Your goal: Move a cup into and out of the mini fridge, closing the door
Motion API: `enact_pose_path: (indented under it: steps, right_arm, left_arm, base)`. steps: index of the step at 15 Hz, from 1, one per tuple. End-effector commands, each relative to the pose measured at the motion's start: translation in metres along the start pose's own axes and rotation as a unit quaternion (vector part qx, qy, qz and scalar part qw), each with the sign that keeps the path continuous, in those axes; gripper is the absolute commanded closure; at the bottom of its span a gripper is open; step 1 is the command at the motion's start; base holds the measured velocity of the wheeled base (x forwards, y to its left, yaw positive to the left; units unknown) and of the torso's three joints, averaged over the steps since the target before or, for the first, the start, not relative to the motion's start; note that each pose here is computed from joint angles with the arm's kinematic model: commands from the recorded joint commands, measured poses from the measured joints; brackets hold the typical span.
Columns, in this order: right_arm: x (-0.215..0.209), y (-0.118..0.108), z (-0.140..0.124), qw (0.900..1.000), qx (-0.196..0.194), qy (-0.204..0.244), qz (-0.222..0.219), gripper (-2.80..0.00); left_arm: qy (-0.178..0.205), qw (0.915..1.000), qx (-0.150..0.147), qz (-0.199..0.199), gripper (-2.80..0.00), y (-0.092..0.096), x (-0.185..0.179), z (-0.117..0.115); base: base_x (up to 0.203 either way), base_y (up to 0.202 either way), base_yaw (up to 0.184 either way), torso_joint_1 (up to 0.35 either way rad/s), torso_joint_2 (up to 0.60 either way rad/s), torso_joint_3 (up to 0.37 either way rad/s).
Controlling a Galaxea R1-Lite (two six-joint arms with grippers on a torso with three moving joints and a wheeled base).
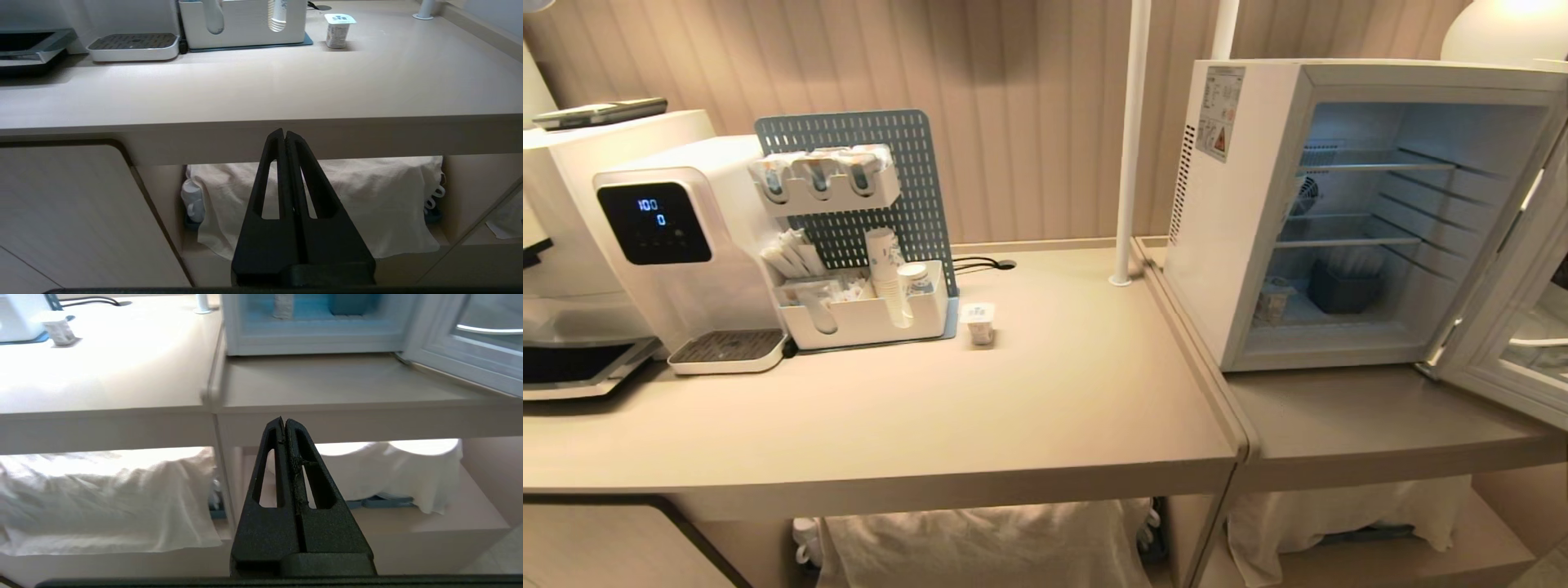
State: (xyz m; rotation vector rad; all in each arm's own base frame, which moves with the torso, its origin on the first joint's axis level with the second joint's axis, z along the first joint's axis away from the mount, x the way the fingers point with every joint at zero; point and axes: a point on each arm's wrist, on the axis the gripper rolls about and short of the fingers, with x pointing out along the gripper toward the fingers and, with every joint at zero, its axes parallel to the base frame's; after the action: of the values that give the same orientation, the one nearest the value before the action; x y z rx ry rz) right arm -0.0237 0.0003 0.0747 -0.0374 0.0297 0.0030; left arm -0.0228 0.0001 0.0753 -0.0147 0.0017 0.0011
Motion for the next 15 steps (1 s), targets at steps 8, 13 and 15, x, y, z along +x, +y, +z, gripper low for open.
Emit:
enact_pose_path:
  steps: [8,13,15]
  right_arm:
    - [0.0002,0.0000,-0.0001,1.000,0.000,0.002,0.000,0.00]
    - [0.0002,0.0000,-0.0001,1.000,0.000,0.002,0.000,0.00]
    - [0.0002,0.0000,-0.0001,1.000,0.000,0.002,0.000,0.00]
  left_arm:
    - [0.001,1.0000,0.000,0.000,0.00,0.0000,0.0002,-0.0004]
    - [0.001,1.0000,0.000,0.000,0.00,0.0000,0.0002,-0.0004]
    - [0.001,1.0000,0.000,0.000,0.00,0.0000,0.0002,-0.0004]
  base:
    - [-0.118,0.164,-0.003,0.004,0.00,0.002]
    - [-0.193,0.193,0.000,0.003,0.00,0.000]
    - [-0.193,0.193,0.004,0.002,0.00,-0.002]
